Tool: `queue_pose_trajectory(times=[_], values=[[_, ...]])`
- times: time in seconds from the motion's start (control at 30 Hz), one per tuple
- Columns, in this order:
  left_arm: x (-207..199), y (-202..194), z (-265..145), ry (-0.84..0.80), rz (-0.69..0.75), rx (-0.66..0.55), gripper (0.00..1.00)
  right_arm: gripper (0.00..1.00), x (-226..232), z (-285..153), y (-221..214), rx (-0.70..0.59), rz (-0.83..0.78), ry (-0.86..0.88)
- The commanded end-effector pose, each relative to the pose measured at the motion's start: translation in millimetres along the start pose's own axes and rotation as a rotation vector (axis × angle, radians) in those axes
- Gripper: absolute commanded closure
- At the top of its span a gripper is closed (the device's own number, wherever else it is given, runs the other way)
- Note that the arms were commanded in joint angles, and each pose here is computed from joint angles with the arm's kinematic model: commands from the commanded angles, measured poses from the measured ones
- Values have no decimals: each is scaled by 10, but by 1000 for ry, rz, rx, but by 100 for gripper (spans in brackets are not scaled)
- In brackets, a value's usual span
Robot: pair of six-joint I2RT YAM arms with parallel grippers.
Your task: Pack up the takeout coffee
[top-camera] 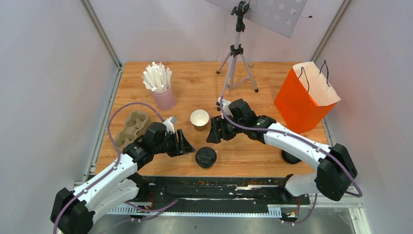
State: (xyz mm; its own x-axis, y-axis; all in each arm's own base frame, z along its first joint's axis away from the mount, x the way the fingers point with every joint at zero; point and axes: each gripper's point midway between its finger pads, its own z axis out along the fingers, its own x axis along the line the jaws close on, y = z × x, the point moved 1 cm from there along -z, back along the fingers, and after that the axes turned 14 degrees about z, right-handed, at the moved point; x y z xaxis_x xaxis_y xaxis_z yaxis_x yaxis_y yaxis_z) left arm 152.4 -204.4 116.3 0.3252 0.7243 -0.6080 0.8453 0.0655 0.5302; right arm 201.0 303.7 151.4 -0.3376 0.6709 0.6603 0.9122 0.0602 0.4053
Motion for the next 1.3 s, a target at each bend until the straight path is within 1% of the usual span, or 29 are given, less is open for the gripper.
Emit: queue_pose_trajectory(times=[0.0,0.13,0.2,0.33,0.43,0.53,0.67,0.87,1.03,1.27], values=[[-226,245,-48,-62,83,-33,43,40,235,-230,36,-44,-6,67],[-359,211,-59,-139,113,12,42,49,224,-260,-63,-8,-19,68],[-330,106,-68,-139,112,62,42,56,252,-259,-154,30,-21,82],[-211,-92,-85,-114,99,114,42,69,481,-252,-292,66,-31,179],[-194,-174,-82,-135,75,112,42,75,627,-206,-336,75,-25,241],[-245,-197,-74,-188,43,85,43,78,656,-125,-352,80,-9,259],[-281,-249,-47,-248,13,74,42,83,563,-6,-362,75,14,232],[-277,-290,4,-285,-12,61,38,92,438,143,-412,93,20,208],[-350,-245,21,-349,-19,22,34,95,344,219,-473,104,35,194],[-301,-256,65,-343,-32,3,33,95,231,254,-526,102,51,159]])
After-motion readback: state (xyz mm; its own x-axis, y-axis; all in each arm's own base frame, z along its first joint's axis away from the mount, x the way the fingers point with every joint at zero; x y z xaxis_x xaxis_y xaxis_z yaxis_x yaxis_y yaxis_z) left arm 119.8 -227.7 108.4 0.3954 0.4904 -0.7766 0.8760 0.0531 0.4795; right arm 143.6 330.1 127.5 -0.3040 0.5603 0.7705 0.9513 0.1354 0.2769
